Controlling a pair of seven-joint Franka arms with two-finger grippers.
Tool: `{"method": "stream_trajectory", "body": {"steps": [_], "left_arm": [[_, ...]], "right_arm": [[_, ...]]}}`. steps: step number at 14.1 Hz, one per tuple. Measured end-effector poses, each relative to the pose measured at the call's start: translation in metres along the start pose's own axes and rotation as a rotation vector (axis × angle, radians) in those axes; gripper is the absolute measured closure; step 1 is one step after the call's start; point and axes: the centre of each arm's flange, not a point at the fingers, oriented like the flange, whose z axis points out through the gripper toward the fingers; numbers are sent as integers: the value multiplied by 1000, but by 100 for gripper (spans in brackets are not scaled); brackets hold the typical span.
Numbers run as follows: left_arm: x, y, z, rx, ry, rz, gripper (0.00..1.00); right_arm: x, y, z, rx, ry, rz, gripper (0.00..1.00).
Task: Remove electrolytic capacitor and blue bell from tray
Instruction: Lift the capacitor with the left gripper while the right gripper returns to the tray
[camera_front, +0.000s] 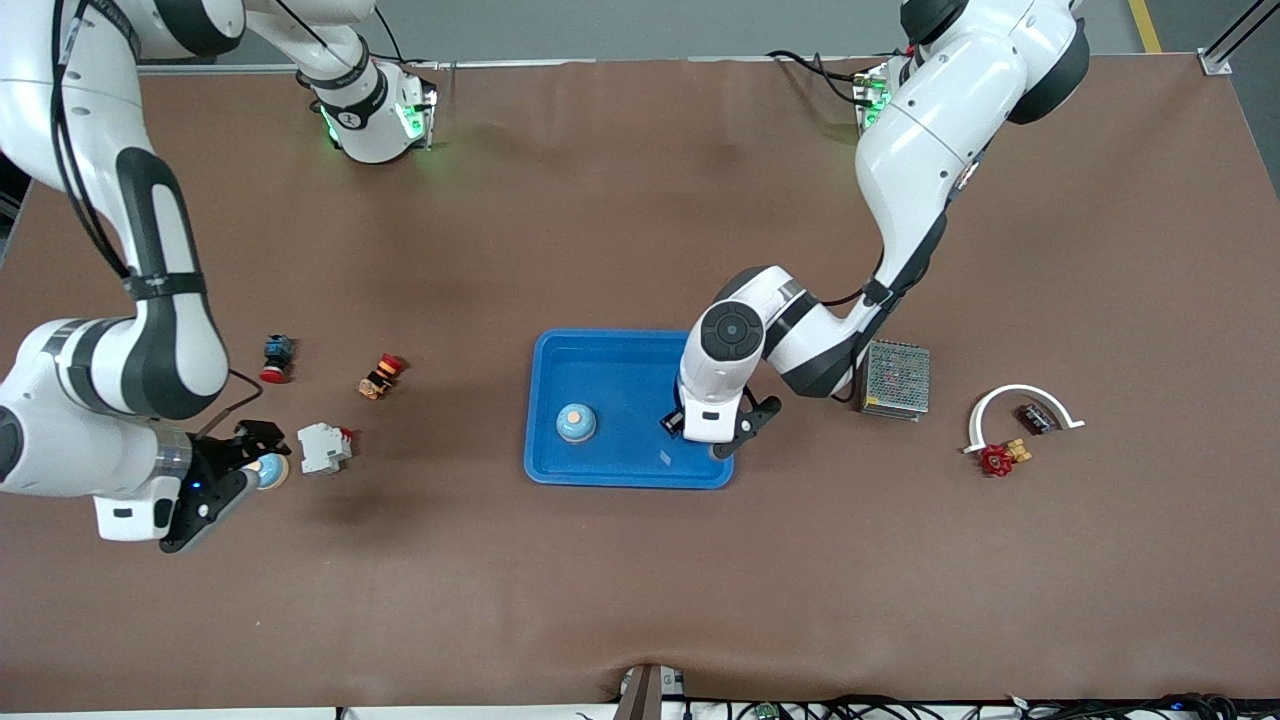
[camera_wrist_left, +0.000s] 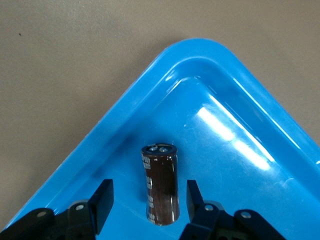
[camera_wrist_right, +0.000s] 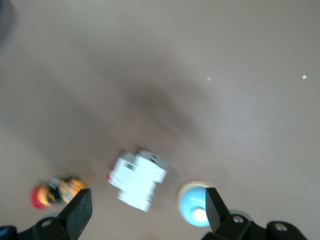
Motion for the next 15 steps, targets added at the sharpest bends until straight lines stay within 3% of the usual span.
{"method": "stream_trajectory", "body": {"steps": [6,10,14,15], "left_arm": [[1,1,8,-8,-7,-4,44],[1,0,15,-4,-12,-5,46],[0,1,16,-10,-13,-5,62],[0,1,15,-11,-12,-4,70]], "right_arm": [[69,-95,7,-1,-13,339,0],[98,-146,12,63,4,496,0],[116,-170,13,102,50,627,0],[123,-181,15,100,66,662,0]]}}
